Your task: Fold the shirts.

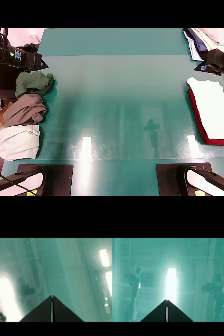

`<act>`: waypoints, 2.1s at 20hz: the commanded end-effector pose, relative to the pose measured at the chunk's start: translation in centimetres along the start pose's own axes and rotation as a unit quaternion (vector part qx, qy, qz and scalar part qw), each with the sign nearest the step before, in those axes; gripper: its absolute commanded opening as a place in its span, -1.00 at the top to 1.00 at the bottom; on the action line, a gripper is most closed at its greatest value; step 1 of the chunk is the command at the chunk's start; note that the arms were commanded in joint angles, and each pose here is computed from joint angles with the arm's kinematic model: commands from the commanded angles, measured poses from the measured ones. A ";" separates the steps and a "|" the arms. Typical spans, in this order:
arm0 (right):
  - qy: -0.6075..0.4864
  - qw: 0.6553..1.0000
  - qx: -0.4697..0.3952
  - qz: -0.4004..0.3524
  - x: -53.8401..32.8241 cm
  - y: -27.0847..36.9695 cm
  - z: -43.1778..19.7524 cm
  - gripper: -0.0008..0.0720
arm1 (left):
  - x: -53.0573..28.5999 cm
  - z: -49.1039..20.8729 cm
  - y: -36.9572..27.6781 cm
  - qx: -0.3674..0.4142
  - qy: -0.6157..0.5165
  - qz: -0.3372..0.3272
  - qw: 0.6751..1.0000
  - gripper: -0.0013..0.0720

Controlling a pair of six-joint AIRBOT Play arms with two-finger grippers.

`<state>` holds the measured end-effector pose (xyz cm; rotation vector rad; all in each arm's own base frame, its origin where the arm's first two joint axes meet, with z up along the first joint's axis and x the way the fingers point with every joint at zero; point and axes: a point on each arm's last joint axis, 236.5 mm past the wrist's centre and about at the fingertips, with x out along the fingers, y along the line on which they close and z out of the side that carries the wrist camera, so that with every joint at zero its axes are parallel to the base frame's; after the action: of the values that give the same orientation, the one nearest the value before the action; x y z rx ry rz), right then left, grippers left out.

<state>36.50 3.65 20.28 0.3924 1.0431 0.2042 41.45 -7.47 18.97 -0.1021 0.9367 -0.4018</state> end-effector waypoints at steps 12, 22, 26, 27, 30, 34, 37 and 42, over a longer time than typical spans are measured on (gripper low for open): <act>0.016 1.000 0.001 0.003 1.3 0.0 0.0 0.91 | 0.0 0.1 -0.1 -0.001 -0.002 -0.001 1.000 0.89; 0.020 1.000 0.001 0.003 1.3 0.0 -0.3 0.91 | 3.3 -3.0 15.8 -0.004 0.040 0.282 0.959 -0.74; 0.037 0.999 0.001 0.002 1.3 0.0 -1.0 0.91 | 9.0 -6.7 20.1 0.002 0.076 0.294 0.953 -0.74; 0.044 0.999 0.001 0.002 1.2 0.0 -1.4 0.91 | 10.0 -7.6 21.0 -0.005 0.090 0.294 0.952 -0.74; 0.059 0.998 0.001 0.001 1.2 -0.1 -2.1 0.91 | 11.9 -9.1 22.7 -0.012 0.109 0.294 0.949 -0.74; 0.058 0.998 0.001 0.001 1.2 -0.1 -2.1 0.91 | 12.3 -8.4 22.8 -0.018 0.096 0.295 0.950 0.27; 0.059 0.998 0.000 0.001 1.2 -0.1 -2.1 0.91 | 11.0 -6.0 22.0 -0.030 0.072 0.288 0.955 0.89; 0.038 0.999 -0.002 0.007 0.9 0.4 -1.3 0.91 | 0.6 8.1 11.8 0.025 -0.124 0.205 0.971 0.89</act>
<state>35.44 4.45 18.61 0.3888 1.1451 0.2320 51.20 6.89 10.51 0.1150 0.8814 0.1071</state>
